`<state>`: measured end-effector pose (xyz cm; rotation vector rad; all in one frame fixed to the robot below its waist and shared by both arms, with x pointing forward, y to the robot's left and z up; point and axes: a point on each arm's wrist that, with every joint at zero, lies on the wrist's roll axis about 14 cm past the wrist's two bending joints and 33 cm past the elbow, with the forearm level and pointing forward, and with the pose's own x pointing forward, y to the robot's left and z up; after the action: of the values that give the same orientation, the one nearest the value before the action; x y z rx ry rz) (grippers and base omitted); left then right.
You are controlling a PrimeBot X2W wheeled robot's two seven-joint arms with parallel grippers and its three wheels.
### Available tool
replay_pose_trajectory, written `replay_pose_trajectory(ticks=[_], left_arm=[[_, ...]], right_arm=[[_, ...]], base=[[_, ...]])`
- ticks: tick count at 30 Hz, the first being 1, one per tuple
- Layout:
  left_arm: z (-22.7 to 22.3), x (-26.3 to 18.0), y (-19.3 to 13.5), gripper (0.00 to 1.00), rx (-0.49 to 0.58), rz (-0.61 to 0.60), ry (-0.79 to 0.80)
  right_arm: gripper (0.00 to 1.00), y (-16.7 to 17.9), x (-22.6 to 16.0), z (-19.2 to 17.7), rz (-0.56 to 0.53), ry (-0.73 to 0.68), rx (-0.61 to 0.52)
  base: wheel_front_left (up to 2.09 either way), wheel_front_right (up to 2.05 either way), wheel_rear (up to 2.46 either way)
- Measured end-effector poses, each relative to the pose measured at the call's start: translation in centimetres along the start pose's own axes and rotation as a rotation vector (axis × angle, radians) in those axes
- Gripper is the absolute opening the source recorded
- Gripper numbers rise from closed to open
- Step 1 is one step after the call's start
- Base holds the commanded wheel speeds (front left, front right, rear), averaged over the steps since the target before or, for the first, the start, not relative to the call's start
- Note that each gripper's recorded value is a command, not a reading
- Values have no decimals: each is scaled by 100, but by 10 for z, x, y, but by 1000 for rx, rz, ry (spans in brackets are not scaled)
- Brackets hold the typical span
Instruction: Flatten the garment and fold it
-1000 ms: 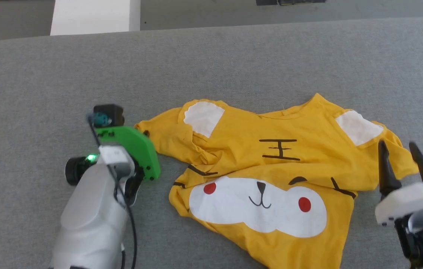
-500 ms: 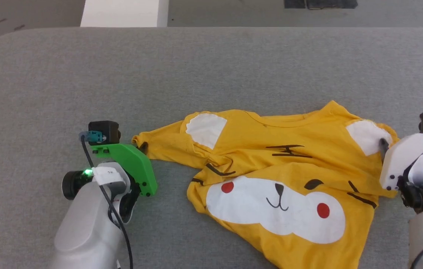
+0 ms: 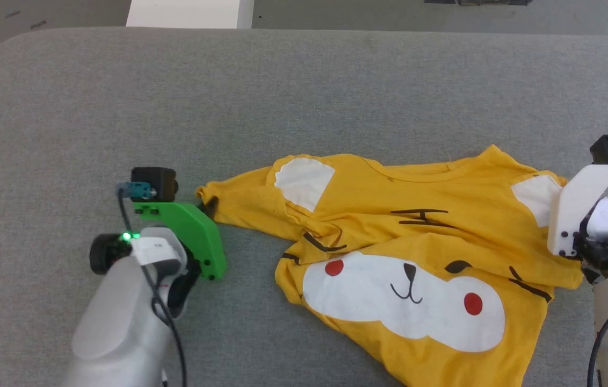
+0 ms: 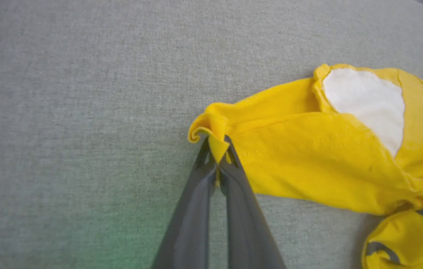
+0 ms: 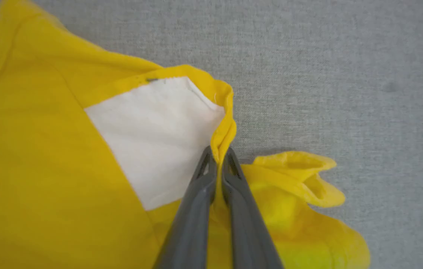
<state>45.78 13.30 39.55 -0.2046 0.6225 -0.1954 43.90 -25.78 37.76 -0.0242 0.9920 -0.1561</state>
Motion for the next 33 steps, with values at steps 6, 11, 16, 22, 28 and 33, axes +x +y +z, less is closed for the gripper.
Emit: replay_pose_trajectory(ticks=[6,11,16,22,28,33], left_arm=[[70,-3,0,0,102,-39,-219],[152,-14,-13,0,180,-85,-437],[214,-20,-15,0,293,-74,-556],[293,-26,-12,0,267,-48,-747],[367,-39,1,0,199,13,-996],[401,-47,14,0,144,51,-1178]], right_arm=[[0,-4,-18,40,-7,-170,-61],[0,-5,-51,110,-22,-388,-122],[0,0,-80,179,-36,-564,-179],[0,9,-118,264,-62,-778,-221],[0,23,-154,337,-103,-1014,-268],[0,32,-177,377,-133,-1208,-287]], base=[[0,0,0],[0,0,0],[0,0,0],[0,0,0],[0,0,0],[0,0,0]])
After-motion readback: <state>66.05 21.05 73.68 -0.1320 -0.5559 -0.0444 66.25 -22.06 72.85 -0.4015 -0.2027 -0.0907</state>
